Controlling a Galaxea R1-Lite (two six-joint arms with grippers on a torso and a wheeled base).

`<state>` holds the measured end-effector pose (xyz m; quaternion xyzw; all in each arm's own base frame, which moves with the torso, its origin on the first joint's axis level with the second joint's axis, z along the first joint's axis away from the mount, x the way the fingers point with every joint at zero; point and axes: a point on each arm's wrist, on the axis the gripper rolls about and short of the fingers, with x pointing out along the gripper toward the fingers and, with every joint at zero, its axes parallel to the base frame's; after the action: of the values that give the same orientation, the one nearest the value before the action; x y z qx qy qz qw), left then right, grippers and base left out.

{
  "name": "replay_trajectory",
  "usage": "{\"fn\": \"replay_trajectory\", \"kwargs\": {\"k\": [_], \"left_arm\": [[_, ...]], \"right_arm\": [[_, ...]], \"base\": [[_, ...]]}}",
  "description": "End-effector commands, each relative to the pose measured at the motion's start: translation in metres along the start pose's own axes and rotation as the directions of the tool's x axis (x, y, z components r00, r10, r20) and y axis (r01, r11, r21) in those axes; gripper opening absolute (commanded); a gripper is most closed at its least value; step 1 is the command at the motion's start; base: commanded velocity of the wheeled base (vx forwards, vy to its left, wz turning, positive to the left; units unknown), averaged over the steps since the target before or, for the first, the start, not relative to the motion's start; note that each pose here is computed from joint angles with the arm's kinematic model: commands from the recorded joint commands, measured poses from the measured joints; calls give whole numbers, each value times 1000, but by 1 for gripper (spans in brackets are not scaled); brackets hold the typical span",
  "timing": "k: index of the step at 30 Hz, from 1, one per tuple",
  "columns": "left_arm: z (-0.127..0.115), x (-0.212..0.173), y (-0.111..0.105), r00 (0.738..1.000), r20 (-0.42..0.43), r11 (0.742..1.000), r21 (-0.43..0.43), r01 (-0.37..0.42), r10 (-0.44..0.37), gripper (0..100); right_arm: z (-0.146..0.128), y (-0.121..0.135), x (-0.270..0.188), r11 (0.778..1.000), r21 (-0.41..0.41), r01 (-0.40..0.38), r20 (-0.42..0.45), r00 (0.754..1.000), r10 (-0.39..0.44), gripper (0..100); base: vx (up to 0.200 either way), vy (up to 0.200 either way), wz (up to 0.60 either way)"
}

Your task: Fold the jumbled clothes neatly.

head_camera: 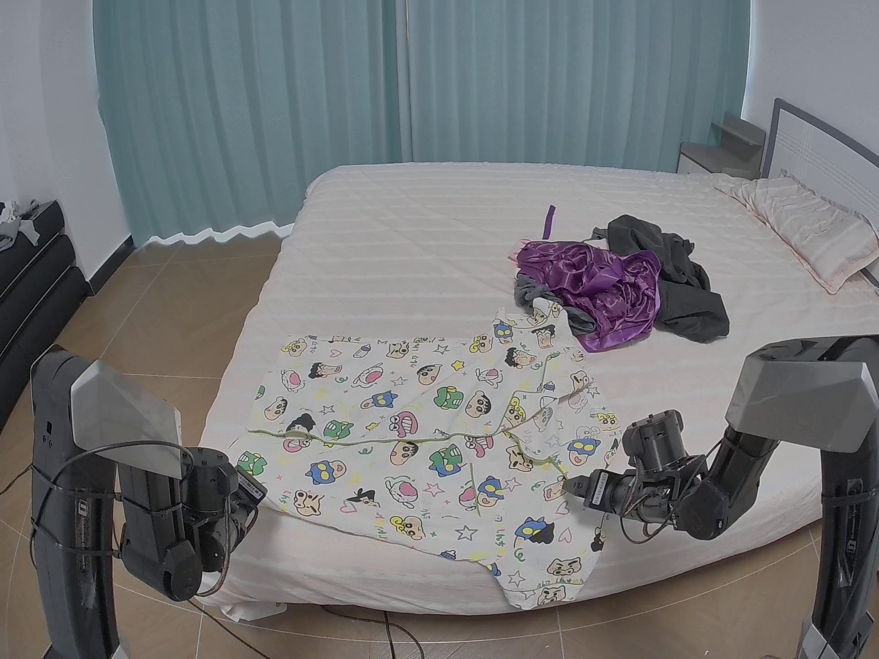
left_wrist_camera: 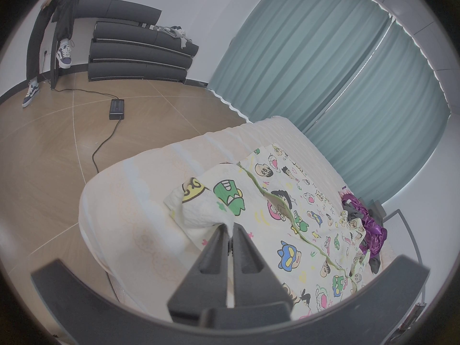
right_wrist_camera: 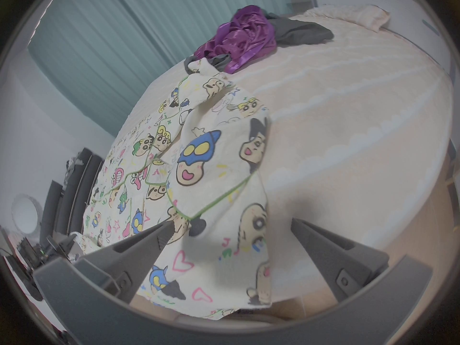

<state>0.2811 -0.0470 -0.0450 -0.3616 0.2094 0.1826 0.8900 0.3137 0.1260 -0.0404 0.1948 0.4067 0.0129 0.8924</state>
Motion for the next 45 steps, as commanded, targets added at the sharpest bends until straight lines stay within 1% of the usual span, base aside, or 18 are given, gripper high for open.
{"fn": "replay_trajectory", "kwargs": {"k": [1,5,7,10,11,17,21,23,26,27,30,31,33,35,36,38,40,45], "left_arm": [[1,1,-1,1000,9,1000,-9,15,-15,0],[1,2,-1,1000,9,1000,-9,13,-13,0],[0,2,-1,1000,6,1000,-7,12,-12,0],[0,2,0,1000,5,1000,-7,8,-8,0],[-1,2,0,1000,5,1000,-6,9,-9,0],[-2,3,1,1000,1,1000,-3,5,-5,0],[-3,5,1,1000,3,1000,-3,5,-5,0],[-3,5,1,1000,3,1000,-3,5,-5,0],[-5,8,2,1000,0,1000,-1,4,-4,0],[-5,8,2,1000,-1,1000,0,2,-2,0],[-6,10,3,1000,-2,1000,1,0,0,0],[-6,10,3,1000,-2,1000,1,0,0,0],[-6,10,3,1000,-2,1000,1,0,0,0],[-6,10,3,1000,-2,1000,1,0,0,0],[-6,10,3,1000,-2,1000,1,0,0,0],[-6,10,3,1000,-2,1000,1,0,0,0],[-6,9,2,1000,-2,1000,0,1,-1,0],[-6,9,2,1000,-3,1000,0,1,-1,0]], "right_arm": [[-3,1,16,1000,-23,3,-10,1000,-4,0],[3,2,18,1000,-16,-6,13,1000,6,0],[10,3,19,1000,-6,-10,36,999,10,0],[30,2,24,1000,20,-17,93,996,15,0],[41,3,26,999,31,-26,127,992,22,0],[72,11,30,997,47,-57,208,977,46,0],[88,17,35,996,53,-65,231,972,51,0],[88,18,38,997,52,-63,226,973,50,0],[78,16,52,998,39,-41,183,983,33,0],[77,16,53,998,39,-40,176,984,32,100],[70,12,52,999,38,-21,135,991,15,100],[70,12,52,999,38,-21,135,991,15,100],[67,4,46,999,36,8,107,994,-12,100],[67,4,44,999,35,9,107,994,-13,100],[71,-8,31,999,28,34,104,994,-37,100],[71,-12,26,999,29,41,102,994,-44,100],[73,-25,10,997,46,57,98,993,-61,100],[86,-40,-10,993,96,74,136,987,-87,100]], "base": [[0,0,0],[0,0,0],[0,0,0],[0,0,0],[0,0,0],[0,0,0],[0,0,0],[0,0,0],[0,0,0],[0,0,0],[0,0,0],[0,0,0],[0,0,0],[0,0,0],[0,0,0],[0,0,0],[0,0,0],[0,0,0]]}}
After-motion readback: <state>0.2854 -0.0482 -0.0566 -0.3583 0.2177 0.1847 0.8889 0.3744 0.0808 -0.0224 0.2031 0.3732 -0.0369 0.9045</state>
